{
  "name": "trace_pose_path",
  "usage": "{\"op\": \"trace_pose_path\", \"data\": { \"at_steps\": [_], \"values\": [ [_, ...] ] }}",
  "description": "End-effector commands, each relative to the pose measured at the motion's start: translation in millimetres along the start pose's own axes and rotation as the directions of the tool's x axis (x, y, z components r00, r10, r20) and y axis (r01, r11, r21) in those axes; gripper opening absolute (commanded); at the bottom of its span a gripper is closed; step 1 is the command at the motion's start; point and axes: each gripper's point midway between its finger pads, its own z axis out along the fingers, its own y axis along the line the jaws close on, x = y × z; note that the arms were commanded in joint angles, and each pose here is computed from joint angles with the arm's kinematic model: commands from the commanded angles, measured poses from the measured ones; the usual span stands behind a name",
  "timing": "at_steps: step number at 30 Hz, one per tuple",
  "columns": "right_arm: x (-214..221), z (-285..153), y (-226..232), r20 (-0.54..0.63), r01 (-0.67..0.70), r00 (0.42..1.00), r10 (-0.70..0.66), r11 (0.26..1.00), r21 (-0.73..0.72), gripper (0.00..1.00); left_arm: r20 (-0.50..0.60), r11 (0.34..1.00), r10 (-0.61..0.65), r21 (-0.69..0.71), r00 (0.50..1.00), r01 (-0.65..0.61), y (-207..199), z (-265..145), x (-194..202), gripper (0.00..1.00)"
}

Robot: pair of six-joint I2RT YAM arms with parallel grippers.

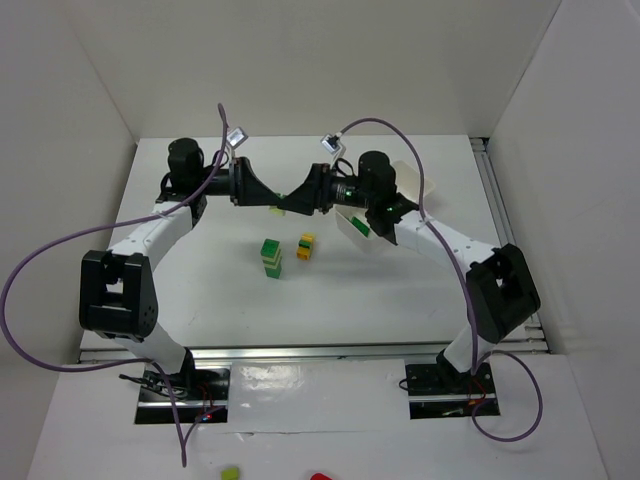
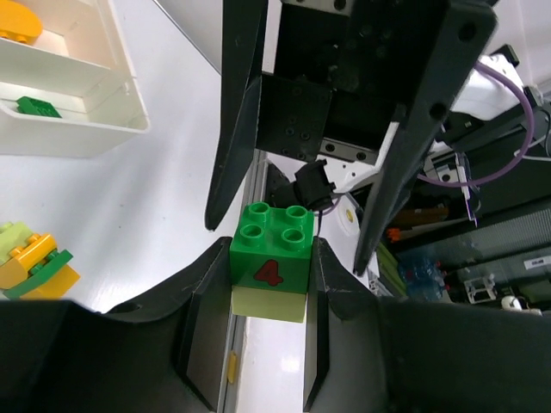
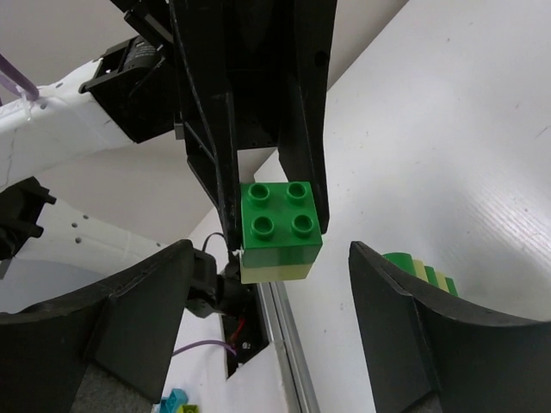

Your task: Sort the legos into containers by color

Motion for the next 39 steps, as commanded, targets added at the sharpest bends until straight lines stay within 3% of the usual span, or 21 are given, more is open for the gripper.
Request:
{"op": "trace_pose_path", "data": {
  "at_steps": [1, 7, 12, 17, 23, 28, 39],
  "values": [
    [-4, 1, 9, 0.022, 0.049, 0.999, -0.048, 0.999, -0.016, 0.80, 0.041, 0.994, 0.107, -0.018, 0.993, -0.106, -17, -2, -20, 0.00],
    [-5, 2, 10, 0.062, 0.022, 0.998, -0.022, 1.000, -0.009, 0.79, 0.095, 0.993, 0.118, -0.040, 0.988, -0.114, -25, -2, -32, 0.00],
    [-5, 8, 10, 0.075, 0.026, 0.997, -0.024, 0.999, -0.023, 0.71, 0.095, 0.991, 0.130, -0.040, 0.987, -0.127, -32, -2, -36, 0.00],
    [-8, 14, 13, 0.087, 0.011, 0.996, -0.005, 0.998, -0.070, 0.69, 0.090, 0.990, 0.139, -0.033, 0.986, -0.136, -33, -2, -35, 0.00],
    [-8, 21, 17, 0.079, 0.021, 0.997, -0.012, 0.994, -0.109, 0.50, 0.080, 0.992, 0.121, -0.029, 0.989, -0.119, -31, -2, -31, 0.00],
    [12, 26, 1, 0.022, -0.007, 1.000, 0.007, 1.000, -0.029, 0.34, 0.089, 0.993, 0.119, -0.033, 0.989, -0.117, -33, -2, -34, 0.00],
    [47, 3, -29, -0.106, 0.042, 0.994, -0.023, 0.984, 0.175, 0.29, 0.104, 0.993, 0.115, -0.046, 0.988, -0.111, -27, -4, -40, 0.00]
  ]
}}
